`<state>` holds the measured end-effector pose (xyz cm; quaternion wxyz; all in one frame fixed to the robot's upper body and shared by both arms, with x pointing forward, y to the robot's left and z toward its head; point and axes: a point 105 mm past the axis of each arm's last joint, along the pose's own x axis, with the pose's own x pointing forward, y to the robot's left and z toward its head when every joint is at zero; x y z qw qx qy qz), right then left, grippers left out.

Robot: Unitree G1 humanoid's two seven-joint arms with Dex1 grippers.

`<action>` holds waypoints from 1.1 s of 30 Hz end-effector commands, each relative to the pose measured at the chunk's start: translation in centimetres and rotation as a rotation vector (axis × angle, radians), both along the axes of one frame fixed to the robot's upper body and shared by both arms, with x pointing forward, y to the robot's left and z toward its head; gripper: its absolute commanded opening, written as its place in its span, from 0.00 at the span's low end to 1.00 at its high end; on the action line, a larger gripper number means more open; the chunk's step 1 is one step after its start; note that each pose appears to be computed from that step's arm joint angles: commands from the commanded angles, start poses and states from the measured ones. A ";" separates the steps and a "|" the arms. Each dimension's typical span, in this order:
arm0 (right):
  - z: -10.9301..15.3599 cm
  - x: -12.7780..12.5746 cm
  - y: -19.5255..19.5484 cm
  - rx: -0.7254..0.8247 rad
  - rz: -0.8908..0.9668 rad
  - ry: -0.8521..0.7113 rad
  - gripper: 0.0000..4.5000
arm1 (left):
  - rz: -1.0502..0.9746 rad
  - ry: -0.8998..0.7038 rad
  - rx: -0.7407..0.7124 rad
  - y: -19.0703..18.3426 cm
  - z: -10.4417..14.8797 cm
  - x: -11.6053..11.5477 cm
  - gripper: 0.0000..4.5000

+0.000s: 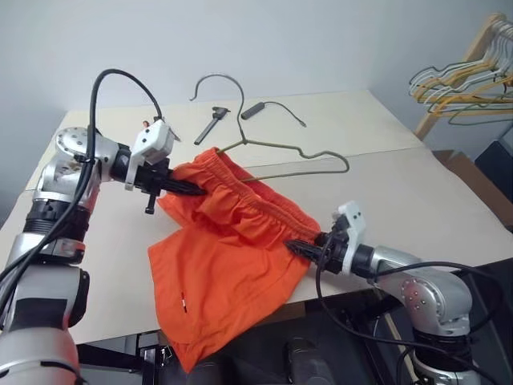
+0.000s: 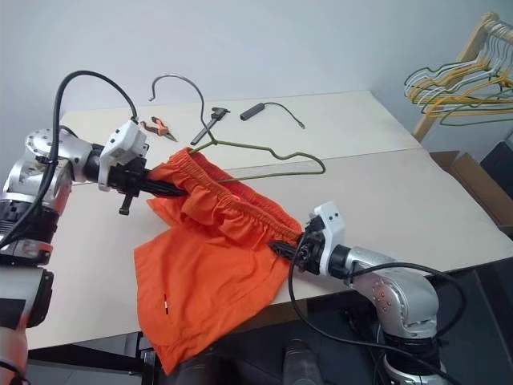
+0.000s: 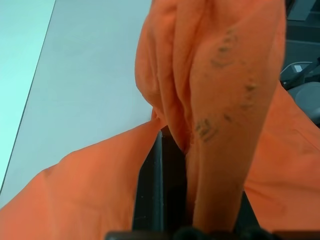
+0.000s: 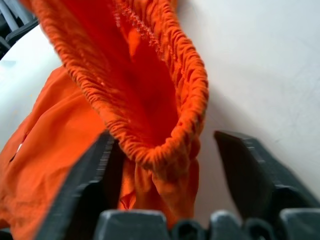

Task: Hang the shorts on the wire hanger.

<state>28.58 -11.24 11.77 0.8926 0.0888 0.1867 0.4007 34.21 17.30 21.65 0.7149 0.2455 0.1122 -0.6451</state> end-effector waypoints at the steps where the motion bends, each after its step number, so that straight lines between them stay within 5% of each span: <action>1: 2.2 0.8 -1.8 0.007 -0.019 -0.088 0.41 | -0.017 -0.033 -0.010 0.3 1.0 -0.9 0.00; 6: 4.0 0.9 -3.9 -0.025 0.040 -0.128 0.01 | -0.015 -0.017 0.028 1.3 0.1 -1.9 0.00; 18: 6.3 1.3 -7.2 -0.125 0.178 -0.151 0.01 | 0.048 0.000 0.029 3.0 -0.3 -2.1 0.00; 26: 7.3 1.8 -9.3 -0.177 0.164 -0.166 0.01 | 0.057 -0.048 0.151 4.6 -1.9 -2.1 0.00; 33: 6.3 1.7 -9.3 -0.219 0.170 -0.136 0.01 | 0.032 -0.060 -0.010 3.4 -0.8 -2.0 0.00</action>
